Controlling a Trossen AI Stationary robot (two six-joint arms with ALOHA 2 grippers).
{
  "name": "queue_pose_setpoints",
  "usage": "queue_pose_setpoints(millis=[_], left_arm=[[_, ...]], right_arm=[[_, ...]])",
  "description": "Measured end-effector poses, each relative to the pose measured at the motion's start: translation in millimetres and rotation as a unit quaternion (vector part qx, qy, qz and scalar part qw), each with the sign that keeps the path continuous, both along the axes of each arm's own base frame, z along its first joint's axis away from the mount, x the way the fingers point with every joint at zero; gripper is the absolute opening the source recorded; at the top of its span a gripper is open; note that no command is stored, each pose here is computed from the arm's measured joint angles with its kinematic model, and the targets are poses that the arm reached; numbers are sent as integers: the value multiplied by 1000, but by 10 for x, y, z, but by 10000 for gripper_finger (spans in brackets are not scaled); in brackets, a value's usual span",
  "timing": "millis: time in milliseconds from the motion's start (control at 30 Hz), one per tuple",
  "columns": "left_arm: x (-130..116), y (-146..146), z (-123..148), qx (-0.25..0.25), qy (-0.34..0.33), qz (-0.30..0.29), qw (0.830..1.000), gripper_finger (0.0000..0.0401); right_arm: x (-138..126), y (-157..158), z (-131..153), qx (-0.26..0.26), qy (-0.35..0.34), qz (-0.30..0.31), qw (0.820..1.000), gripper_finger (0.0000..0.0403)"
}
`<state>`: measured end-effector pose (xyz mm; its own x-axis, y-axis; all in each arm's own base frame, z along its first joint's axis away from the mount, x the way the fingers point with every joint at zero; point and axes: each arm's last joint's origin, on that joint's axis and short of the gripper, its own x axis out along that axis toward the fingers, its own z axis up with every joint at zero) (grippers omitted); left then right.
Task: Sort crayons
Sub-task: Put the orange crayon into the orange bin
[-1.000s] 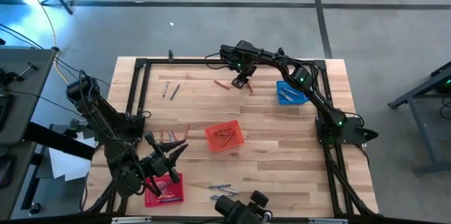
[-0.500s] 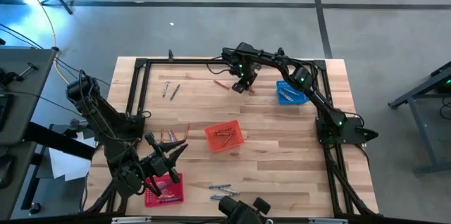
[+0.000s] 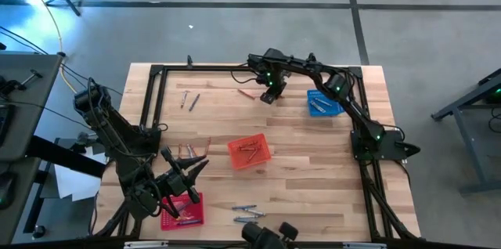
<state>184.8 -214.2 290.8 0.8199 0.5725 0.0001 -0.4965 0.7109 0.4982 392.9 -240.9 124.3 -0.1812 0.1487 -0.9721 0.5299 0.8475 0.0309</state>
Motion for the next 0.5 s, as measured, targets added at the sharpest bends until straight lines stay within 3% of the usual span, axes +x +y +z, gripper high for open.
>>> queue_pose_setpoints(millis=[167, 500], left_arm=[[0, 0, 0, 0, 0, 0, 1000, 51], [0, 0, 1, -2, -1, 0, 1000, 51]], right_arm=[[19, -12, 57, -5, -4, 1, 1000, 9], [15, -6, 95, -13, 7, 5, 1000, 5]])
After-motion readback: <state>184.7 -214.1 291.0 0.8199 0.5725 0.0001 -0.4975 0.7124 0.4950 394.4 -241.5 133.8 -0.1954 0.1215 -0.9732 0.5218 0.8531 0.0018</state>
